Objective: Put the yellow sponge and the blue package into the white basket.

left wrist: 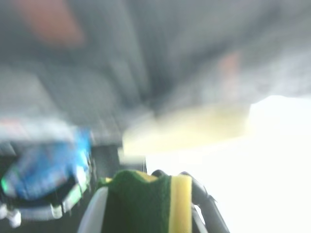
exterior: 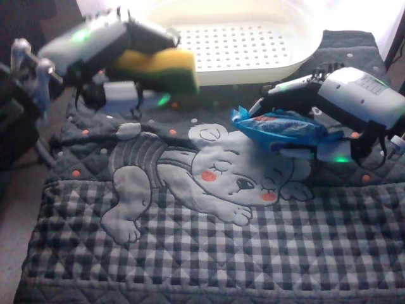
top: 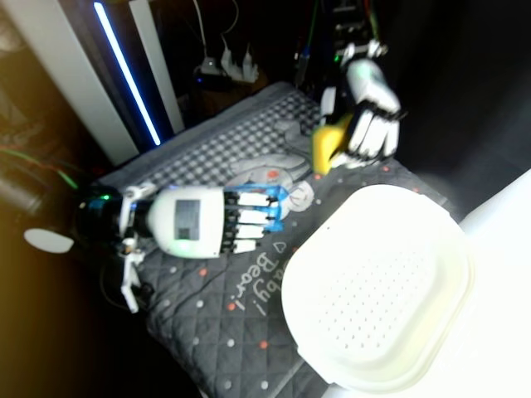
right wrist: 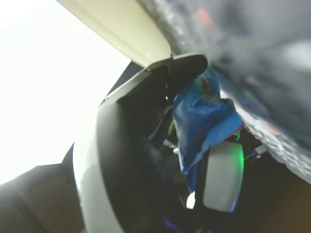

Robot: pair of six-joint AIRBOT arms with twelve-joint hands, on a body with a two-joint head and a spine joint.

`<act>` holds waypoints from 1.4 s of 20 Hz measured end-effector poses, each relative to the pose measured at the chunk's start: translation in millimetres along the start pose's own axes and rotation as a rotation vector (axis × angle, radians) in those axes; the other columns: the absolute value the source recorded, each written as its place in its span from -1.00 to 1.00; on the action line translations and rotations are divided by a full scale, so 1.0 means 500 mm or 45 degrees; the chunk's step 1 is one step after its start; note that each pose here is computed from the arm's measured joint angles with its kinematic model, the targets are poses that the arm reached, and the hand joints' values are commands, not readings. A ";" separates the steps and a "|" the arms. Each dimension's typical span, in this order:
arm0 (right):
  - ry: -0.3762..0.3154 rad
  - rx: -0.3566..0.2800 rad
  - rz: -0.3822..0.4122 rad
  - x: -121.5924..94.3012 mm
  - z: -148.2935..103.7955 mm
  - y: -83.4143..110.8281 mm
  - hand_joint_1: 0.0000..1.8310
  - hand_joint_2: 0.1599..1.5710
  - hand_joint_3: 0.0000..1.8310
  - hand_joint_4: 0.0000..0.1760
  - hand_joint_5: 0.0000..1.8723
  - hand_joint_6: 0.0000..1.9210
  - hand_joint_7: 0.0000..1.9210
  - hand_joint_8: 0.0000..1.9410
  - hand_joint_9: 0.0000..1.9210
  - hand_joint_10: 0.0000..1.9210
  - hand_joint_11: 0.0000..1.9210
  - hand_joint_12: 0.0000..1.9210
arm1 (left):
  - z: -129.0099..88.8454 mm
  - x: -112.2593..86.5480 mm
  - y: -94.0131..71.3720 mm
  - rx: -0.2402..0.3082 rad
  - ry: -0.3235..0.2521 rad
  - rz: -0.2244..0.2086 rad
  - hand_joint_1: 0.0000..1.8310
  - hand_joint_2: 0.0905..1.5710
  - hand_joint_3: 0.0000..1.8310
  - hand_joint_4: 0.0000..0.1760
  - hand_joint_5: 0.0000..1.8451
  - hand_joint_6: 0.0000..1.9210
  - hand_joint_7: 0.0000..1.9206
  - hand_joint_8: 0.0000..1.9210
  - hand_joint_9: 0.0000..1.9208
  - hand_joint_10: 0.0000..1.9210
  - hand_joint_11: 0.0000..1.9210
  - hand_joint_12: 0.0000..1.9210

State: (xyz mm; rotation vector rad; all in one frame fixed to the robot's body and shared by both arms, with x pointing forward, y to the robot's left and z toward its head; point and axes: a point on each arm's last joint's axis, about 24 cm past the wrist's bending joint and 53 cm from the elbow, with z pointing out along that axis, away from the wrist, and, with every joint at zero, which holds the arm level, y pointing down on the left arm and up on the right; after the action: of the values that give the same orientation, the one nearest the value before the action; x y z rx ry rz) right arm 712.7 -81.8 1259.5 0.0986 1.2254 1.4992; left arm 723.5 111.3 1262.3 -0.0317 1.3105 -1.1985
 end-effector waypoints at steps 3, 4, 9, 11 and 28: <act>-0.085 -0.071 -0.029 -0.065 0.040 0.044 0.50 0.36 -1.00 -1.00 0.01 0.01 -0.02 -0.08 -0.04 0.32 -0.18 0.11 | 0.033 -0.057 -0.014 0.014 -0.057 0.050 0.33 0.40 -1.00 -1.00 0.00 -0.01 0.05 0.11 0.21 -0.59 -0.22 0.43; -0.127 -0.112 -0.046 -0.096 0.055 0.064 0.49 0.37 -1.00 -1.00 0.02 0.03 -0.05 -0.05 -0.06 0.33 -0.21 0.11 | 0.050 -0.081 -0.024 0.027 -0.090 0.059 0.35 0.38 -1.00 -1.00 0.02 -0.08 0.09 0.09 0.20 -0.42 -0.18 0.48; -0.259 -0.148 -0.100 -0.198 0.123 0.098 0.39 0.31 -1.00 -1.00 0.07 -0.20 0.18 -0.05 0.27 -0.40 -0.05 0.15 | 0.141 -0.149 -0.061 0.049 -0.154 0.116 0.39 0.37 -1.00 -1.00 0.08 -0.26 0.09 0.17 0.04 0.08 -0.17 0.62; -0.287 -0.126 -0.113 -0.222 0.150 0.095 0.39 0.29 -1.00 -1.00 0.09 -0.22 0.21 -0.11 0.27 -0.41 -0.02 0.14 | 0.180 -0.157 -0.077 0.048 -0.148 0.149 0.38 0.37 -1.00 -1.00 0.07 -0.21 0.11 0.11 0.05 -0.03 -0.16 0.53; -0.133 0.298 -0.335 -0.210 0.359 0.013 0.50 0.35 -1.00 -1.00 0.03 -0.12 -0.05 0.05 0.00 0.28 -0.24 0.18 | 0.355 -0.157 0.019 -0.361 -0.020 0.235 0.29 0.50 -1.00 -1.00 -0.12 0.17 -0.13 0.38 0.10 -0.81 -0.26 0.14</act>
State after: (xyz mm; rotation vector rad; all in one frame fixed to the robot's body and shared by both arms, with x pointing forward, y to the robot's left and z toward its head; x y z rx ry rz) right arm 861.0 -50.1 1401.8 0.1626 1.2720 1.1083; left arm 876.2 65.4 1373.3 -0.1224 1.4283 -0.8495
